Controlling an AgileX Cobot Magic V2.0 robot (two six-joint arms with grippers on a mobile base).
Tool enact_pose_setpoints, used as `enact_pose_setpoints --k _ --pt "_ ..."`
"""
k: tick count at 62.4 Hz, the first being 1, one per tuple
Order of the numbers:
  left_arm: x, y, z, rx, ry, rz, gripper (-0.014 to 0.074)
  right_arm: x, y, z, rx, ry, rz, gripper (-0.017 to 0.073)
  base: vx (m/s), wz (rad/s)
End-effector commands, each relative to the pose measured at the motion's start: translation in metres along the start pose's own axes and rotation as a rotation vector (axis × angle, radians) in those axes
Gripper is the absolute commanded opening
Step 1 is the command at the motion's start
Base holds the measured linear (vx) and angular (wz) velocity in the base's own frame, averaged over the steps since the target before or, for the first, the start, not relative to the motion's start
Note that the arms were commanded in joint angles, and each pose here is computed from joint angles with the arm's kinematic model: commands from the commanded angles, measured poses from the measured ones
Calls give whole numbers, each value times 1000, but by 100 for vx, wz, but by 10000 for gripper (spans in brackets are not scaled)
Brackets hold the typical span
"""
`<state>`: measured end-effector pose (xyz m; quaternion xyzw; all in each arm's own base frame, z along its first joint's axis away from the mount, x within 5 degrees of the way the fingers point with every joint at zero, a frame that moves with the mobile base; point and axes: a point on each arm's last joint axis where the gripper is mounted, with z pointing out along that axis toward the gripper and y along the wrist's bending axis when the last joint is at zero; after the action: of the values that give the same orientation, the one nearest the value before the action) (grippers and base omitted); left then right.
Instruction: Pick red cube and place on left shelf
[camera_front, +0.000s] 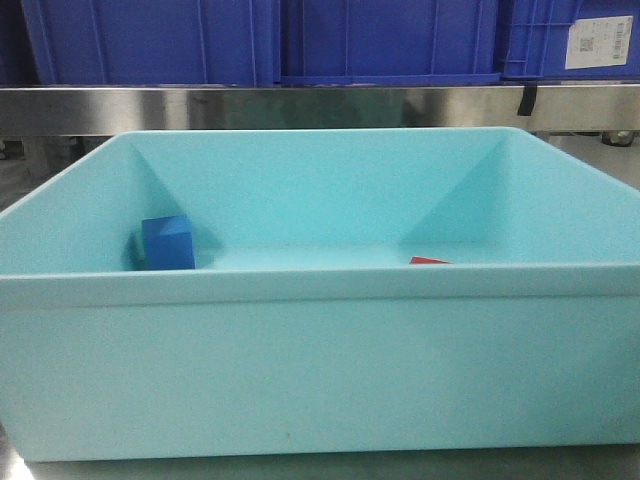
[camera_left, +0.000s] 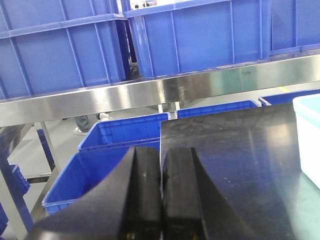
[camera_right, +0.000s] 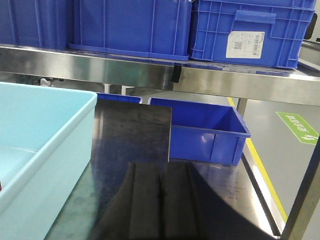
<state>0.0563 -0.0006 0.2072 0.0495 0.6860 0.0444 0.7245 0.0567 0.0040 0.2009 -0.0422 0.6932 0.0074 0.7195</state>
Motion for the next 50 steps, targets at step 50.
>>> enact_pose_setpoints --k 50 --pt "-1 0 0 -9 -70 -4 106 -17 0 -3 1 -130 1 50 0 0"
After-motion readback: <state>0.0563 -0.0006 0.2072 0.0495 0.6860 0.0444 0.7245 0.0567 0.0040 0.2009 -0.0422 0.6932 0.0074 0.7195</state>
